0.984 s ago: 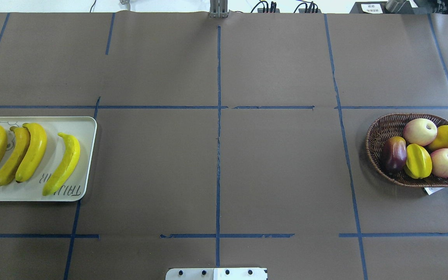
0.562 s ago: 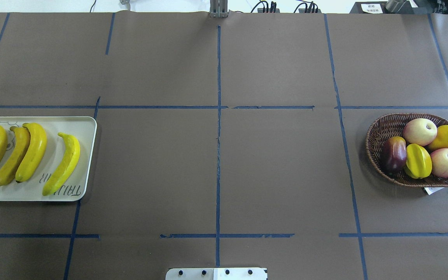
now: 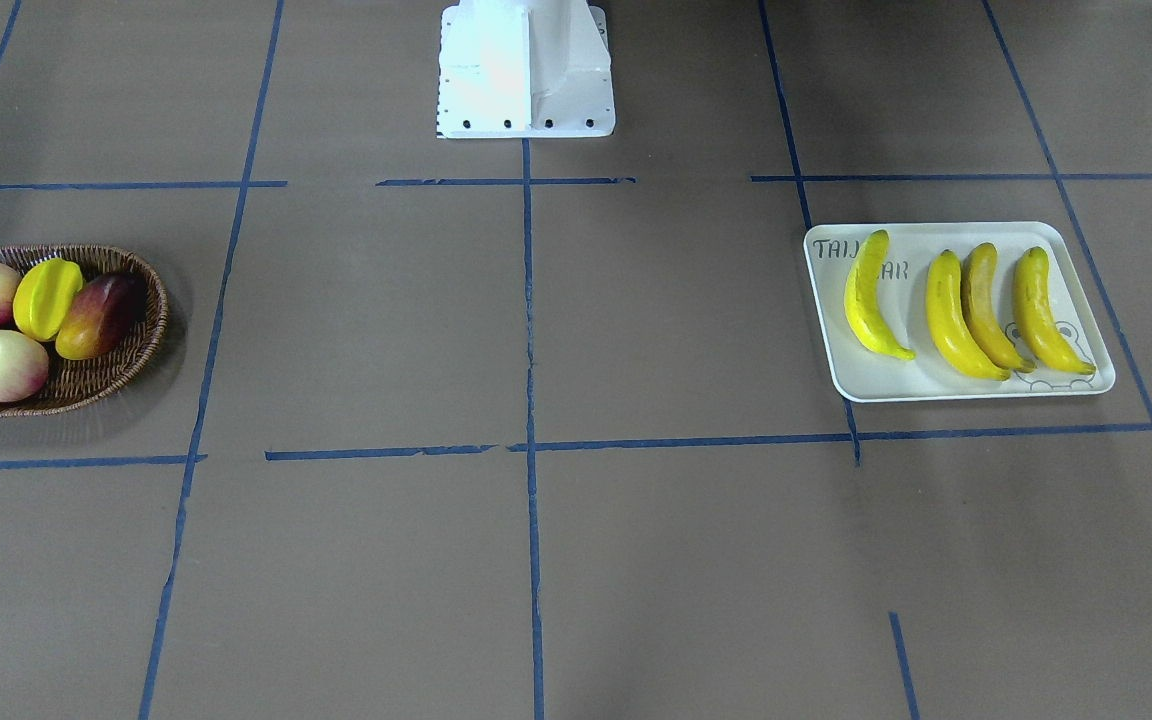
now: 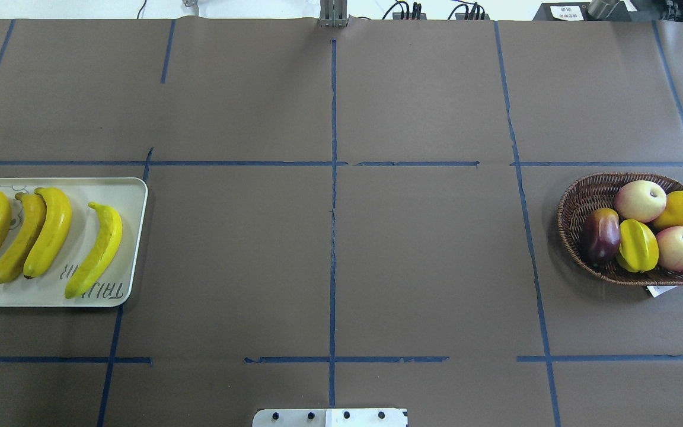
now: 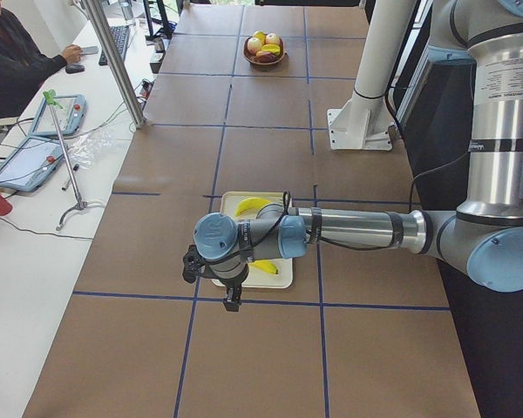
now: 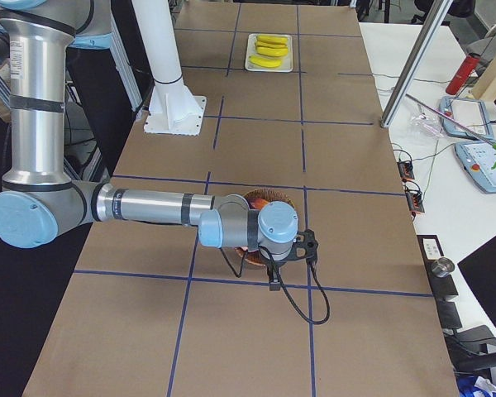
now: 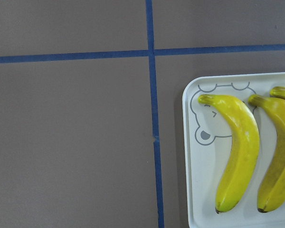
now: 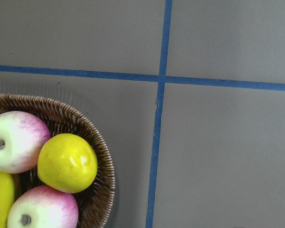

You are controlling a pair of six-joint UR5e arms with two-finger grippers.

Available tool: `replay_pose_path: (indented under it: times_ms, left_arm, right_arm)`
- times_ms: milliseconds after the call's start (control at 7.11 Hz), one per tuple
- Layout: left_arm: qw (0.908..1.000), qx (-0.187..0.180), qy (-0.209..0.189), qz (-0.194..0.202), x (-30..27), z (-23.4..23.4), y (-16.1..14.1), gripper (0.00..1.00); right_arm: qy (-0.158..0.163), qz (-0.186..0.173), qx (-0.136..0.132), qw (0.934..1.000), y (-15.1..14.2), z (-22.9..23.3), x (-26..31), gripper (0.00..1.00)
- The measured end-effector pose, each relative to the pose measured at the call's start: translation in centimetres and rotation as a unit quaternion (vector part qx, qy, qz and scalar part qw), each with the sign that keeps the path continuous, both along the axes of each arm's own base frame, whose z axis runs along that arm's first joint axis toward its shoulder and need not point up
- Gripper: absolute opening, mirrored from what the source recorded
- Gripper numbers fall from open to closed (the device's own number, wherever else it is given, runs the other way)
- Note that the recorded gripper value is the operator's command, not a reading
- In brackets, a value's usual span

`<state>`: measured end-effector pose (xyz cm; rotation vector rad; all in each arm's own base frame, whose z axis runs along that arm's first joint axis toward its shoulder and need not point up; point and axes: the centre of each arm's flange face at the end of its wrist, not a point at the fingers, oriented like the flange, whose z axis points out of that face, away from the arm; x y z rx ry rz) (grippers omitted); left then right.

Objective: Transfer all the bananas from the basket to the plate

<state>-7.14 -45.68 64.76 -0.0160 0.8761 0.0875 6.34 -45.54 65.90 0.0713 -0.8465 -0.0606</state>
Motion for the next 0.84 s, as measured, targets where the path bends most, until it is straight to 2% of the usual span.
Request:
replay_pose_path:
  times_ms: [843]
  left_arm:
    - [1.0,-0.005,-0.002,0.002,0.0,0.6,0.0,1.0]
  right_arm:
    - [0.0,0.016,0.012,0.9998,-0.4,-1.0,1.6,1.0]
